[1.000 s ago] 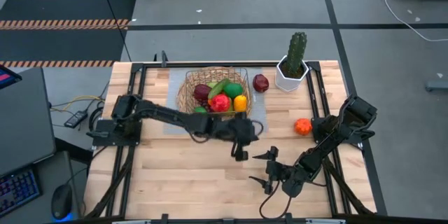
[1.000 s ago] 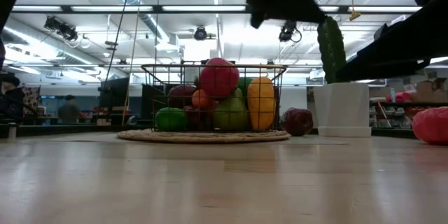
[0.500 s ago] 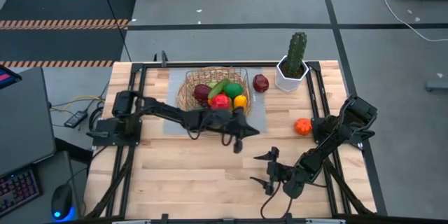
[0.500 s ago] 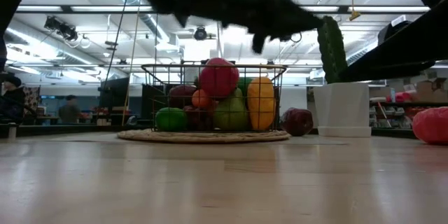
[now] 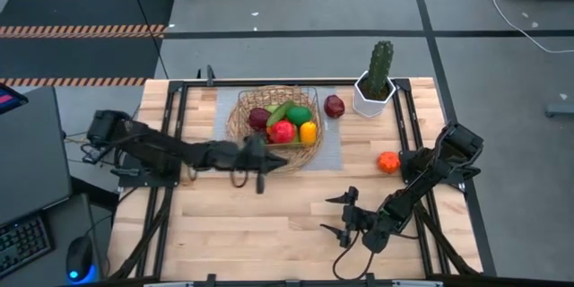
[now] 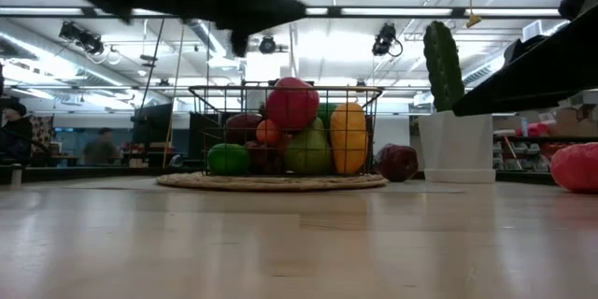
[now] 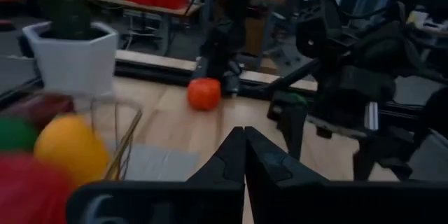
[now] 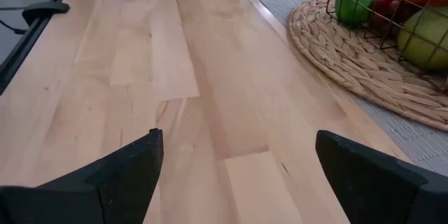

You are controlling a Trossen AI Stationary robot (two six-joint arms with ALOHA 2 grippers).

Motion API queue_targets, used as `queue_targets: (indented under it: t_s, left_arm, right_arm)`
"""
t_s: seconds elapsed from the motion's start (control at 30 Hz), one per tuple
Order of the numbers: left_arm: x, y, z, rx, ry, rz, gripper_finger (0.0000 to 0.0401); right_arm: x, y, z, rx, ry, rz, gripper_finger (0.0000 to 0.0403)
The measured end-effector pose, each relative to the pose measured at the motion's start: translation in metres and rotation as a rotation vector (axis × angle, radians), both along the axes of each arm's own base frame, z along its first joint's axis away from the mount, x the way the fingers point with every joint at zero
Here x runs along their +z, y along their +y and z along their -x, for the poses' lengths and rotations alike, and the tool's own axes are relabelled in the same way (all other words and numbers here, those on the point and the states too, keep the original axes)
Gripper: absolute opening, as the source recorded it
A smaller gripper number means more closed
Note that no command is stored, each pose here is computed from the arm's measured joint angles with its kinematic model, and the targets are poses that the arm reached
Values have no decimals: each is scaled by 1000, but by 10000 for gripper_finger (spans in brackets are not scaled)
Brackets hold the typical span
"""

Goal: Build produce basket
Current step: Put the green lime into the gold wire basket

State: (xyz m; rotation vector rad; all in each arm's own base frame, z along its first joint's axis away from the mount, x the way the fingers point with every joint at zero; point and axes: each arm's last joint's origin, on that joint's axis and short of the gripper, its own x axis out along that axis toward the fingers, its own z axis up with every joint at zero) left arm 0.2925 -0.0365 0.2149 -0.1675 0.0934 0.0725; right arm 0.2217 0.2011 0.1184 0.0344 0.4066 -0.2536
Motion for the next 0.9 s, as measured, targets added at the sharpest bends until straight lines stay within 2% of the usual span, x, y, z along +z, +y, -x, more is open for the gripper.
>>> queue_targets:
  t_s: [0.23, 0.47, 0.6, 0.73, 0.9]
  left_arm:
    - [-16, -21, 54, 84, -15, 3, 4]
    - [-38, -43, 83, 92, -34, 37, 4]
    - [-40, -48, 89, 107, -43, 23, 4]
    - [-31, -48, 89, 104, -120, 4, 5]
    - [-27, -48, 89, 107, -150, -52, 5]
  right_arm:
    - [1, -4, -4, -24, -15, -9, 378]
    - [1, -10, -12, -4, 11, -30, 378]
    - [3, -13, -17, 4, -1, -33, 377]
    - [7, -15, -23, -14, -42, -84, 374]
    - [20, -19, -30, 30, 6, -70, 363]
